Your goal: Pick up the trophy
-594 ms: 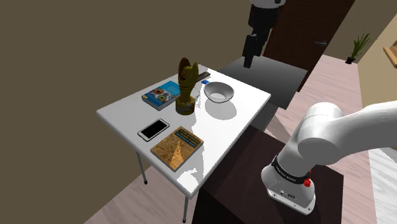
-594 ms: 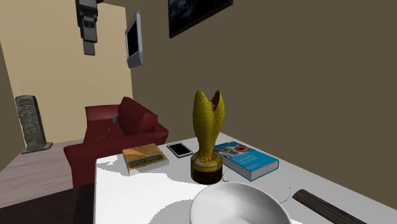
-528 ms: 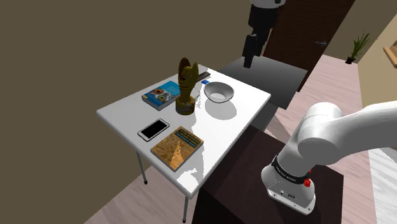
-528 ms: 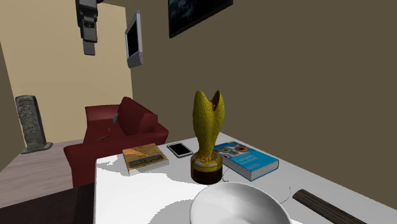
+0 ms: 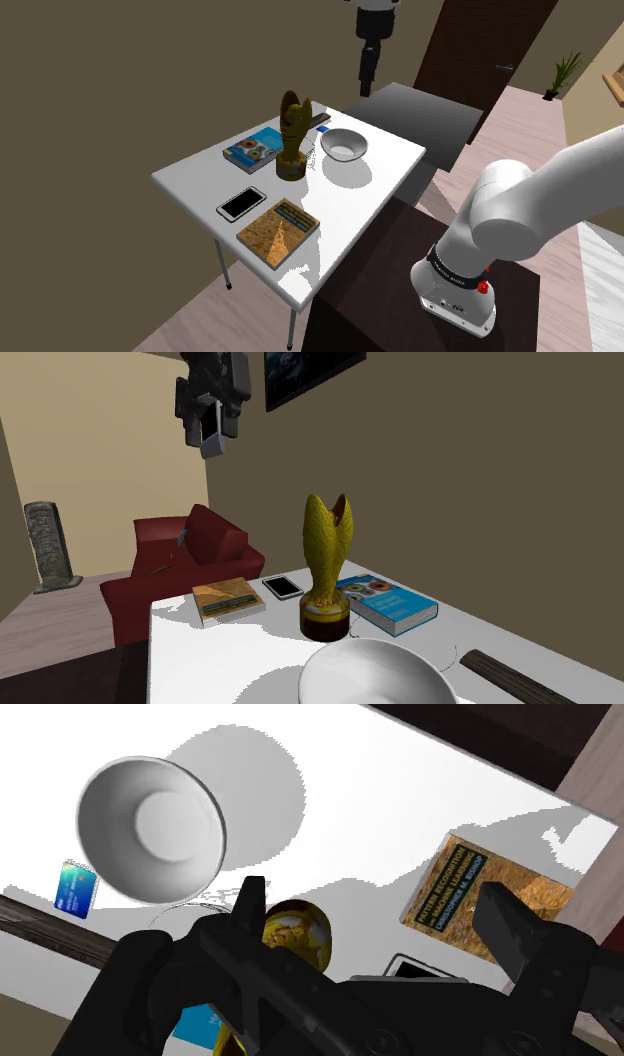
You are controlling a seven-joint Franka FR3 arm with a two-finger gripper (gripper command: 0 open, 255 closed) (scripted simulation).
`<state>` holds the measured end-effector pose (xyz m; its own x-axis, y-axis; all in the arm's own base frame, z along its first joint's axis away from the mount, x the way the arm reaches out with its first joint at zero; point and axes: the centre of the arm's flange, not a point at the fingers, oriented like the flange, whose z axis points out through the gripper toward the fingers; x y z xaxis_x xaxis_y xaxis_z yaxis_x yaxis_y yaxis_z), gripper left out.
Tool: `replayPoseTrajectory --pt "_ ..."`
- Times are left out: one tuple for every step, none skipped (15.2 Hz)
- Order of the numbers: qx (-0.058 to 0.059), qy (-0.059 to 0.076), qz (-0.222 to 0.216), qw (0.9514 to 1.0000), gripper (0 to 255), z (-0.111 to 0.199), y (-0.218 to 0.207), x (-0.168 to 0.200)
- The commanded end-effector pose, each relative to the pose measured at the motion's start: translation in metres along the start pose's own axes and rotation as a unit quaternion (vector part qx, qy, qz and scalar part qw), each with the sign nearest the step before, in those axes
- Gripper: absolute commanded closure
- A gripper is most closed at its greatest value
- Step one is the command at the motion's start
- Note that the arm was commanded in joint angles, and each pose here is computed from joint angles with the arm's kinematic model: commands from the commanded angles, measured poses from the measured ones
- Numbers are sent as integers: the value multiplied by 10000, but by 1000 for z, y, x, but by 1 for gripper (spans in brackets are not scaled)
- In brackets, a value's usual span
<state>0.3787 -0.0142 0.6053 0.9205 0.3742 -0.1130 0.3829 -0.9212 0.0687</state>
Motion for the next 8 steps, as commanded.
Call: replayPoseTrajectory --pt "68 -67 -486 9988 0 4 18 27" --pt "104 -100 -714 9973 0 6 24 40" --pt "140 -132 -941 9954 0 9 30 54" --pt "176 -164 -1168 9929 0 11 35 67" --pt "212 -196 -1395 9898 0 14 39 81" --pt "248 -228 -1620 9862 0 16 43 95" --pt "283 -260 -1845 9821 0 19 46 109" --pt "319 -292 -2069 9774 0 22 48 123"
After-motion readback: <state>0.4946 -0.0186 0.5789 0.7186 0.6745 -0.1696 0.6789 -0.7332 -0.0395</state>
